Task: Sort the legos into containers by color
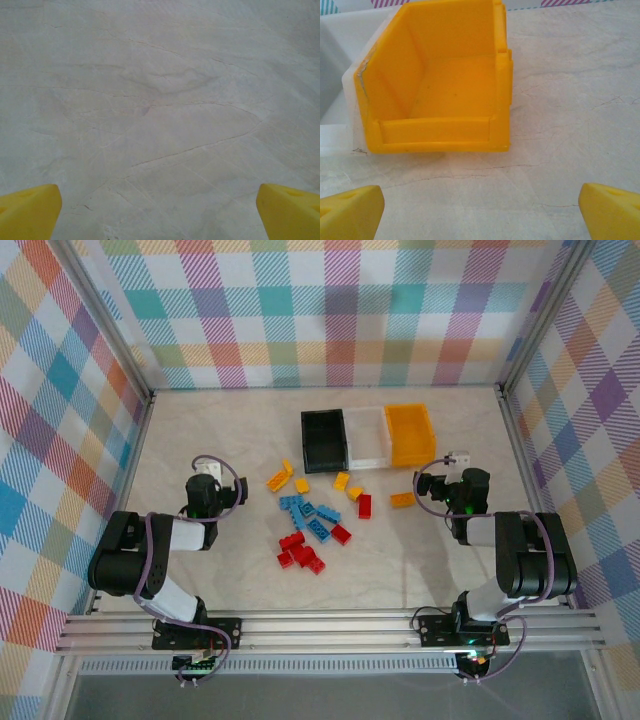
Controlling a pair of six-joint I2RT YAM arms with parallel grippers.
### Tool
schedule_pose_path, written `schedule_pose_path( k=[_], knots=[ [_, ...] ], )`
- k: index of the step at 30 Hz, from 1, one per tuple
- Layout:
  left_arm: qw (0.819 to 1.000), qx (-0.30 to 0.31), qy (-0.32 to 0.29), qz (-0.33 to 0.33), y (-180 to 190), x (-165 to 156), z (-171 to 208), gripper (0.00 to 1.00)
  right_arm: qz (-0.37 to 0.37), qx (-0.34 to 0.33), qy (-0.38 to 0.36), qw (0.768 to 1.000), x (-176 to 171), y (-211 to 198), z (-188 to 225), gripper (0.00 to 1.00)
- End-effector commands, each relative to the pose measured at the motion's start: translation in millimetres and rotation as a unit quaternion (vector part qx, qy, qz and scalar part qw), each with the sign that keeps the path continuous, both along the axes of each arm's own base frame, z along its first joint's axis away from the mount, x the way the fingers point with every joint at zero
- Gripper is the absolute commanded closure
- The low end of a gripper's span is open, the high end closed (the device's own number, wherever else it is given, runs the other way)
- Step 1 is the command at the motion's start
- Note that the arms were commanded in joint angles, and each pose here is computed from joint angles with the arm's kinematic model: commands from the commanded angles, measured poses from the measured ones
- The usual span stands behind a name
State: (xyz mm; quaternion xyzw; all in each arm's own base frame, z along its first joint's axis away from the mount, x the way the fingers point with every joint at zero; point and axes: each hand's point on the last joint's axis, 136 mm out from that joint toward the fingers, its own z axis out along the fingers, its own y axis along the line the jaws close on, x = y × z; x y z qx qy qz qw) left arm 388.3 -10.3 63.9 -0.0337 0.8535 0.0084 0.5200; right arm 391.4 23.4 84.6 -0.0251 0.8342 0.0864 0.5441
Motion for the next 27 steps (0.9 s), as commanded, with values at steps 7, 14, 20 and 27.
schedule_pose_path(
  k=[7, 14, 20, 27],
  knots=[
    [0.999, -0.009, -0.031, 0.006, 2.2, 10.2, 17.5, 0.00, -0.023, 0.003, -0.009, 1.000, 7.0, -5.9, 12.8, 0.00],
    [0.999, -0.010, 0.027, 0.035, 8.5, 16.0, 41.8, 0.00, -0.062, 0.008, 0.031, 0.998, 5.3, -17.3, 37.4, 0.00],
    [0.996, -0.052, 0.026, 0.071, 12.1, 4.8, 77.6, 0.00, -0.116, 0.079, 0.089, 0.986, 13.7, -24.0, 80.4, 0.00],
    [0.989, -0.107, 0.062, 0.084, 2.0, 9.1, 122.7, 0.00, -0.139, 0.165, 0.184, 0.959, 30.7, -19.6, 116.1, 0.00]
  ],
)
